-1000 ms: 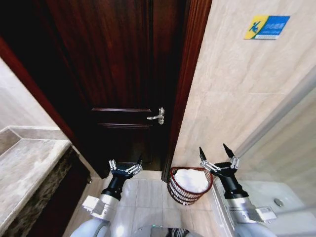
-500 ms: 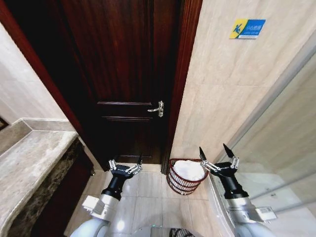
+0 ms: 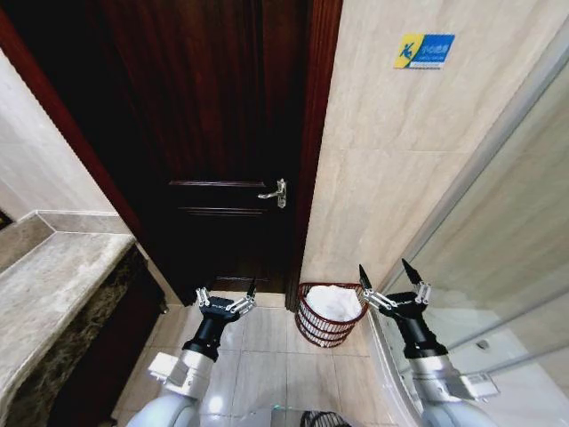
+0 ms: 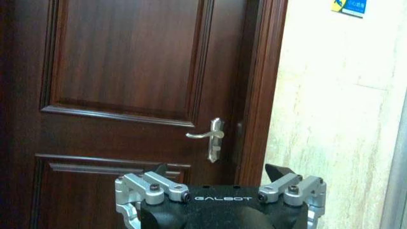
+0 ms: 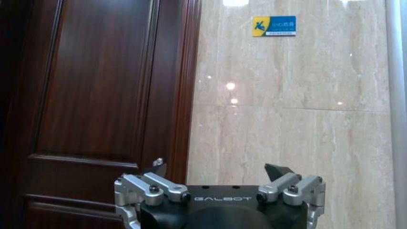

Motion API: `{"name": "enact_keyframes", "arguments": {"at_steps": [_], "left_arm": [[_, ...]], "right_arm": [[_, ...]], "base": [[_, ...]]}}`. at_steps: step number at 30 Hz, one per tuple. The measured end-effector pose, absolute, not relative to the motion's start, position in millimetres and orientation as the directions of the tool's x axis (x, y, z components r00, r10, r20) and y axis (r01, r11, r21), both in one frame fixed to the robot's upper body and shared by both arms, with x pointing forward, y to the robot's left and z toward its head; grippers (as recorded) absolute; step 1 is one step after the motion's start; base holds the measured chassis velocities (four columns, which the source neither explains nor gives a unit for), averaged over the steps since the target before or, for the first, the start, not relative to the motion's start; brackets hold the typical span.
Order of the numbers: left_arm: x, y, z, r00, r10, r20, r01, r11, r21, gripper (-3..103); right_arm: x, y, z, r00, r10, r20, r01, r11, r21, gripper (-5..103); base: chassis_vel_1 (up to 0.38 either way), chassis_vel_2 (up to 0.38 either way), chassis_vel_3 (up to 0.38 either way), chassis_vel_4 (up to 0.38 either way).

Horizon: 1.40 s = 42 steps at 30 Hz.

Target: Discard the used towel into the hamper.

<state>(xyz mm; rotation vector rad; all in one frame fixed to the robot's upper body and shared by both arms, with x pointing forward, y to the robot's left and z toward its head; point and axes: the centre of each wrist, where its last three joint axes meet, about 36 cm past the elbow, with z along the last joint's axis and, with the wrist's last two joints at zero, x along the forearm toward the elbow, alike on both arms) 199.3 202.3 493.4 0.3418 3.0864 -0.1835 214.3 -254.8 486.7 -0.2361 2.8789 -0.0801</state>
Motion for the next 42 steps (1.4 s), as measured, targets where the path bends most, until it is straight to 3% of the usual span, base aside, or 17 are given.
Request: {"name": "enact_keyframes", "arguments": {"at_steps": [15, 42], "left_arm": [[199.3, 202.3, 493.5, -0.975, 0.216, -0.044, 0.220, 0.969, -0.114, 100], [199.2, 202.4, 493.4, -0.975, 0.216, -0.043, 0.220, 0.969, -0.114, 100]], "right_arm": [[214.3, -254.8, 486.7, -0.955, -0.167, -0.244, -0.153, 0.985, -0.075, 100], [214.3, -254.8, 486.7, -0.955, -0.167, -0.244, -0.153, 0.985, -0.075, 100]], "base": [[0.079, -0.083, -0.085, 0.088], [0.230, -0.233, -0.229, 0.227]]}}
